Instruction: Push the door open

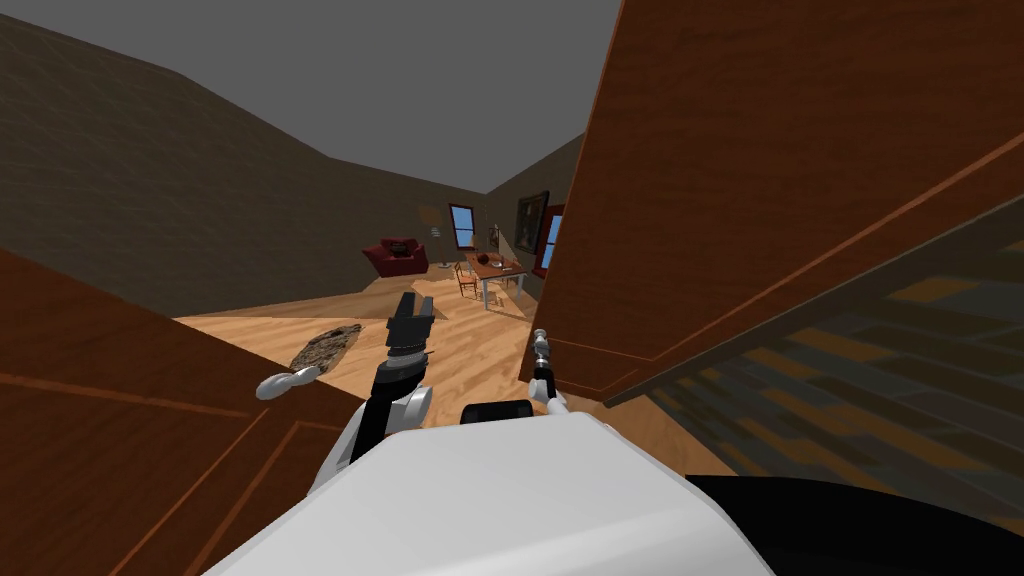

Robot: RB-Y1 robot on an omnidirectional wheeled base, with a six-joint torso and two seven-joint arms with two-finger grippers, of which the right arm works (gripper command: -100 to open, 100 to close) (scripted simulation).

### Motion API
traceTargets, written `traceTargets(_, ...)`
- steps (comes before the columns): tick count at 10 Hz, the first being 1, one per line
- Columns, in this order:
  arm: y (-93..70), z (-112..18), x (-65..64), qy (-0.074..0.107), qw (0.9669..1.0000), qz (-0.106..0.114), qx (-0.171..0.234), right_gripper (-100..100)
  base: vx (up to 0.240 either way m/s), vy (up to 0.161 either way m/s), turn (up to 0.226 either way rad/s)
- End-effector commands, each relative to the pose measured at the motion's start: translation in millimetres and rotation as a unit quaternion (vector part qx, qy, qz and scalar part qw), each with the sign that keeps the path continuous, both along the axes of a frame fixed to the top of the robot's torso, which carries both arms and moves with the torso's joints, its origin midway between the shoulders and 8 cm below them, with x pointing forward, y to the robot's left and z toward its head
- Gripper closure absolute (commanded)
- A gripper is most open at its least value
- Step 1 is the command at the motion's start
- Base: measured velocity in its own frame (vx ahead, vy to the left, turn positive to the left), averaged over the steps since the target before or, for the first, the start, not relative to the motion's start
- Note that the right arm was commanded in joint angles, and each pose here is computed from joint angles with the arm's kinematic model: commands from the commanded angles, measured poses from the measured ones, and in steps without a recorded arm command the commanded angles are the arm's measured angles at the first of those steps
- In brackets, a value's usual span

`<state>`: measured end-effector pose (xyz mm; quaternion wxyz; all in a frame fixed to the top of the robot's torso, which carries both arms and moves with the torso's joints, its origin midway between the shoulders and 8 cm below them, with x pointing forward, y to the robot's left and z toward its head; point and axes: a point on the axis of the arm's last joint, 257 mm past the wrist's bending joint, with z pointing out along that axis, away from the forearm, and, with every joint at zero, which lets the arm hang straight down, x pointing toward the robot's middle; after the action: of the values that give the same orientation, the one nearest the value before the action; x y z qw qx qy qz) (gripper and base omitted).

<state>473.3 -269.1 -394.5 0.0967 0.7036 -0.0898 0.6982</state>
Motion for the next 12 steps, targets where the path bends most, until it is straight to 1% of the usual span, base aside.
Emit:
traceTargets(1,0.0,0.0,0.0,0.000,1.0000,0.000,0.000,100,0.102,0.030,-0.026)
traceTargets(2,-14.7,2.6,0.0,-0.002,0.9999,-0.013,-0.004,100,0.100,0.023,-0.027)
traceTargets(6,-42.9,4.1,-3.4,-0.004,0.9991,-0.042,-0.007,100,0.205,0.044,-0.049)
traceTargets(9,-61.4,4.0,-7.7,-0.005,0.9976,-0.069,-0.003,100,0.209,0.047,-0.073)
traceTargets(11,-66.7,3.3,-9.8,-0.005,0.9968,-0.079,0.001,100,0.185,0.038,-0.057)
traceTargets(12,-62.1,0.4,-11.2,-0.001,0.9973,-0.074,0.000,100,0.083,0.018,-0.025)
